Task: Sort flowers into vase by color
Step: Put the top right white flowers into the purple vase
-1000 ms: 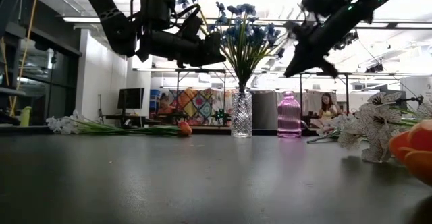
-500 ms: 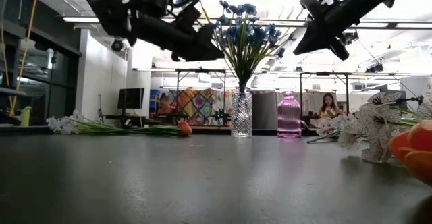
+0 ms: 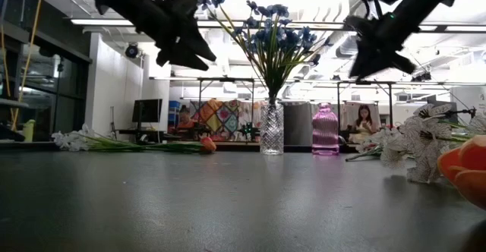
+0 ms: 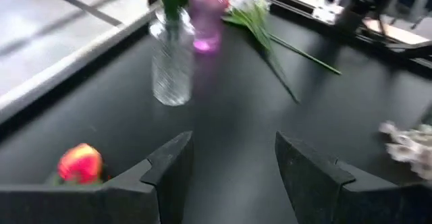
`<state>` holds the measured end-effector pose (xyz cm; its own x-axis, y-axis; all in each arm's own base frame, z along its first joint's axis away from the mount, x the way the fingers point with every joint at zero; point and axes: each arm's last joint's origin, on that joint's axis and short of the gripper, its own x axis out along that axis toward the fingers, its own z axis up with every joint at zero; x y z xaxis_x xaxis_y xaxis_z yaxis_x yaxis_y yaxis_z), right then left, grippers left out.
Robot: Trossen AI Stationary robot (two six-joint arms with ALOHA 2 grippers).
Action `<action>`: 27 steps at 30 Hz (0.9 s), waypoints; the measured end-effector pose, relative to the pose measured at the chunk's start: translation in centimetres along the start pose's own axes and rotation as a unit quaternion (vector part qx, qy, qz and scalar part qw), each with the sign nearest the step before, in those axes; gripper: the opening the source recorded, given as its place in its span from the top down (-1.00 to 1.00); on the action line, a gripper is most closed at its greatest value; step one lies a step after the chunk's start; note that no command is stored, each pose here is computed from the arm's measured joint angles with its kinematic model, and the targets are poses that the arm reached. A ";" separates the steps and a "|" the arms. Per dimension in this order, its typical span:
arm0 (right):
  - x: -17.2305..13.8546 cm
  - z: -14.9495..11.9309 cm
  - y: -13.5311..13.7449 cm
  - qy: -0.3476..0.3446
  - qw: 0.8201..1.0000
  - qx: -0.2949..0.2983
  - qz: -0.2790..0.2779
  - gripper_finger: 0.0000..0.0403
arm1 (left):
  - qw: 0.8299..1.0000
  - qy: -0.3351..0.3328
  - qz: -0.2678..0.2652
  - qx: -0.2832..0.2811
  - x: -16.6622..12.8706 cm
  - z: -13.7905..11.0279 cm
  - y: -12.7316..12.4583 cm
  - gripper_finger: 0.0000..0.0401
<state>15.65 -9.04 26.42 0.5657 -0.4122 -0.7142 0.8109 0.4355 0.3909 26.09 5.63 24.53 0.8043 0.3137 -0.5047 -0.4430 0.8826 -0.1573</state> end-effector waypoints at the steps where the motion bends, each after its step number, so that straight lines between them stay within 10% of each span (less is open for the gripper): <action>1: 0.0 -0.3 -0.3 0.013 1.000 0.009 -0.019 0.57 | 1.000 0.004 -0.009 -0.010 -0.2 -0.4 -0.2 0.02; 11: 3.4 -4.5 -3.2 0.082 0.964 0.238 -0.082 -0.31 | 0.994 0.021 -0.049 -0.092 -0.6 -3.0 -2.0 0.02; 27: 9.3 -5.3 -3.1 0.128 0.922 0.318 -0.181 -0.35 | 0.997 0.016 -0.037 -0.060 -0.6 -3.1 -2.0 0.02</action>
<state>17.57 -10.00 15.53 0.2537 -0.2010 -0.9462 0.9091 -0.2846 0.3042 25.26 2.63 22.55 0.8239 0.2368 -0.5148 -0.4292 0.8540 -0.2941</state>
